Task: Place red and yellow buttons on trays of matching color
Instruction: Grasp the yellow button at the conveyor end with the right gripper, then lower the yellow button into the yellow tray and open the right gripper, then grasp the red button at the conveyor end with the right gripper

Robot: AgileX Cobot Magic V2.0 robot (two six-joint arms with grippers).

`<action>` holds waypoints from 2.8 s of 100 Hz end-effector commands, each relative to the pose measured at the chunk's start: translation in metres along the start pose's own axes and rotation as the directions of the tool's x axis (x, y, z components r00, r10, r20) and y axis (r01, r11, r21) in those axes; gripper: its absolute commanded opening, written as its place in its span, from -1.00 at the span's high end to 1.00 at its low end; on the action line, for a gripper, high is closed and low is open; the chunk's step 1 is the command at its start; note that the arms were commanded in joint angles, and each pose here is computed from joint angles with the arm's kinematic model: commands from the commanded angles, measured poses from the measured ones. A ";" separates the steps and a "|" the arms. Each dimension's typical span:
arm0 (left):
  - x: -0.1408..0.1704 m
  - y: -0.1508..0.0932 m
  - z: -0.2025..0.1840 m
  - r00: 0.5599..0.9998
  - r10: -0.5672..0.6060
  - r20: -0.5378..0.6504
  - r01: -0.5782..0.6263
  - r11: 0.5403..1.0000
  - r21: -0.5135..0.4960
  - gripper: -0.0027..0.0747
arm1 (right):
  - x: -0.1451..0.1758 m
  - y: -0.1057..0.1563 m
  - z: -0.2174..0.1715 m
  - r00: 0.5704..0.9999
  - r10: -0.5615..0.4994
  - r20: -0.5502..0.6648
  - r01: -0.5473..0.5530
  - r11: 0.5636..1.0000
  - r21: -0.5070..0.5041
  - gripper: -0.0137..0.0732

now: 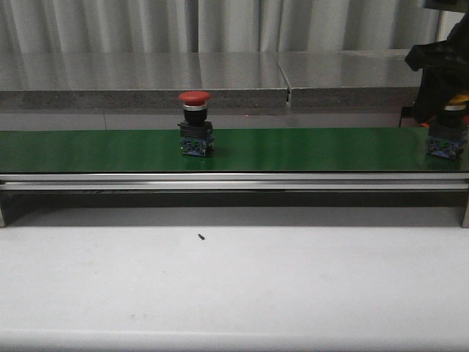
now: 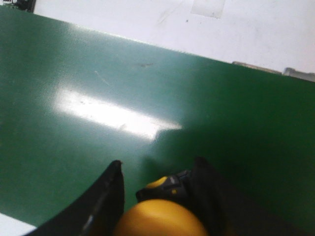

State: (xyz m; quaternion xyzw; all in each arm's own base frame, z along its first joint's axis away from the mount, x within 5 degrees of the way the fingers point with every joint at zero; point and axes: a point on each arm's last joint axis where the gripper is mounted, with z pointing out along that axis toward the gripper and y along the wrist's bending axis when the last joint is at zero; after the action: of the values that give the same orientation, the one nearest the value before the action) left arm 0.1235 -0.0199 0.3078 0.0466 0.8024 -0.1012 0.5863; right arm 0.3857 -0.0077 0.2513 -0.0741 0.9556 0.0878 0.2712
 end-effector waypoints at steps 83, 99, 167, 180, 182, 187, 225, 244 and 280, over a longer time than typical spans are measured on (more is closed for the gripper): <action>-0.013 0.001 -0.003 0.997 -0.018 0.080 0.020 1.000 -0.019 0.98 | 0.124 -0.091 -0.083 0.893 0.420 0.161 -0.449 0.849 0.278 0.46; -0.013 0.001 -0.003 0.997 -0.018 0.080 0.020 1.000 -0.019 0.98 | 0.128 -0.101 -0.076 0.869 0.452 0.201 -0.493 0.821 0.289 0.46; -0.013 0.001 -0.003 0.997 -0.018 0.080 0.020 1.000 -0.019 0.98 | 0.135 -0.111 -0.050 0.849 0.510 0.137 -0.528 0.805 0.272 -0.62; -0.013 0.001 -0.003 0.997 -0.018 0.080 0.020 1.000 -0.019 0.98 | 0.129 -0.106 -0.066 0.851 0.485 0.198 -0.524 0.807 0.273 -0.60; -0.013 0.001 -0.003 0.997 -0.018 0.080 0.020 1.000 -0.019 0.98 | 0.127 -0.104 -0.070 0.852 0.479 0.212 -0.522 0.808 0.273 -0.60; -0.013 0.001 -0.003 0.997 -0.018 0.080 0.020 1.000 -0.019 0.98 | 0.124 -0.099 -0.080 0.853 0.462 0.244 -0.517 0.812 0.270 -0.60; -0.013 0.001 -0.003 0.997 -0.018 0.080 0.020 1.000 -0.019 0.98 | 0.070 -0.003 -0.112 0.973 0.007 0.231 -0.035 0.992 0.118 -0.60; -0.013 0.001 -0.003 0.997 -0.018 0.080 0.020 1.000 -0.019 0.98 | 0.044 0.028 -0.100 0.970 -0.122 0.212 0.116 0.992 0.044 -0.60; -0.013 0.001 -0.003 0.997 -0.018 0.080 0.020 1.000 -0.019 0.98 | -0.005 0.060 -0.059 0.964 -0.225 0.145 0.238 0.968 -0.081 -0.60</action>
State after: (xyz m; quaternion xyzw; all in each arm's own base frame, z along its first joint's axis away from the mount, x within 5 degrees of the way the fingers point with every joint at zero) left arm 0.1235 -0.0199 0.3078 0.0466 0.8024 -0.1012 0.5863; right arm 0.3391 0.0301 0.2896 -0.1792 0.9304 0.1022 0.3031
